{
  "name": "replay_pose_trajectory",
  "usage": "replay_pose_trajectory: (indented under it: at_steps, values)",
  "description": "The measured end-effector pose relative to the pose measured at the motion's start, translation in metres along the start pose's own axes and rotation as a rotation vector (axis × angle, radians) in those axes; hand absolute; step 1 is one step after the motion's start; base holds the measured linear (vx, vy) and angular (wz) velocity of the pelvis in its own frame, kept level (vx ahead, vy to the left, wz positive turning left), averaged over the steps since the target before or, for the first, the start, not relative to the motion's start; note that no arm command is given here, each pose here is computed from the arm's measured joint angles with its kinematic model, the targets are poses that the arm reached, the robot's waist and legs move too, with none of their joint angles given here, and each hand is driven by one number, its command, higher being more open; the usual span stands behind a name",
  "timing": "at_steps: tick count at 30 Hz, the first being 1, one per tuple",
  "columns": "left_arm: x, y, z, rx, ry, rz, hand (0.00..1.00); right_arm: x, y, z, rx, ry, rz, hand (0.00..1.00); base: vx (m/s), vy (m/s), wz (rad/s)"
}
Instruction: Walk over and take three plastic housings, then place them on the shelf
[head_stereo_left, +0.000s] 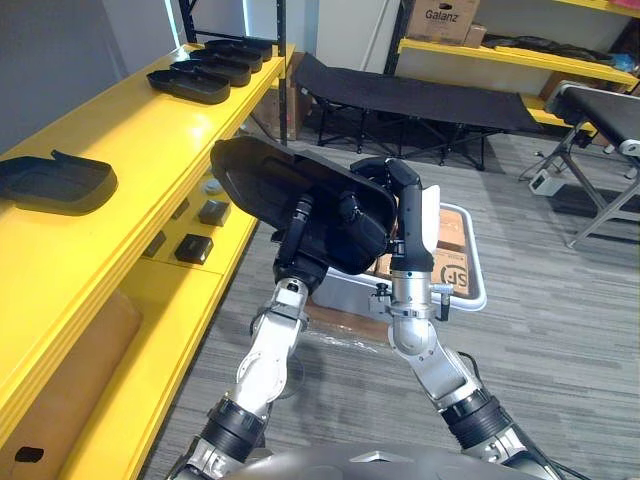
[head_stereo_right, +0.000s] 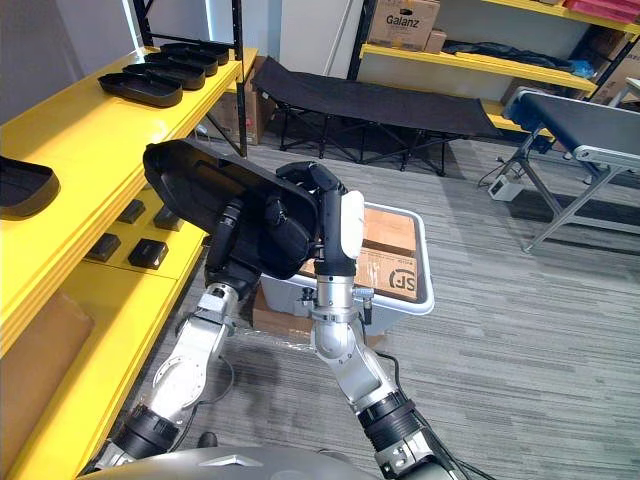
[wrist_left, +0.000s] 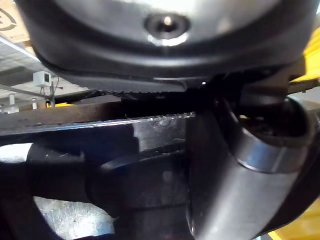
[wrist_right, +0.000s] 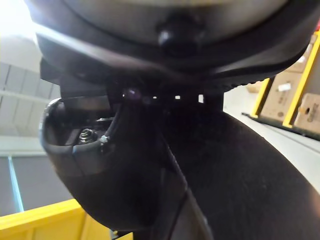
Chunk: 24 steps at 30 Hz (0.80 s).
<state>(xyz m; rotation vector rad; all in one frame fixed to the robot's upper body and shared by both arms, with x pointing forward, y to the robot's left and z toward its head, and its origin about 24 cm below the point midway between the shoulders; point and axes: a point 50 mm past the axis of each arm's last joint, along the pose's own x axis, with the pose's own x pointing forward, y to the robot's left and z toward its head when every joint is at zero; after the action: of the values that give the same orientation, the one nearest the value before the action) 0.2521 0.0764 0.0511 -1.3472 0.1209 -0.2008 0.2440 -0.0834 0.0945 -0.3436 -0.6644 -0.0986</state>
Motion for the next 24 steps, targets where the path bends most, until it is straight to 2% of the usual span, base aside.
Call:
replay_pose_trajectory:
  at_steps: [9,14,18,21,24]
  values:
    - [0.001,-0.003,0.012,0.144,-0.101,0.015,0.00,-0.025,0.007,-0.003,0.029,0.055,0.060,1.00,0.00,0.000,0.00]
    - [0.003,-0.014,0.021,0.269,-0.217,0.056,0.00,-0.028,0.008,-0.008,0.027,0.096,0.084,1.00,0.00,0.000,0.00]
    - [-0.001,-0.032,0.032,0.583,-0.387,0.086,0.00,-0.030,0.009,-0.010,0.066,0.148,0.060,1.00,0.00,0.000,0.00]
    - [-0.004,-0.045,0.048,0.872,-0.600,0.138,0.00,-0.032,0.007,-0.009,0.199,0.188,0.053,1.00,0.00,0.000,0.00]
    - [-0.009,-0.048,0.062,1.028,-0.750,0.213,0.00,-0.032,0.004,-0.012,0.311,0.224,0.084,1.00,0.00,0.000,-0.01]
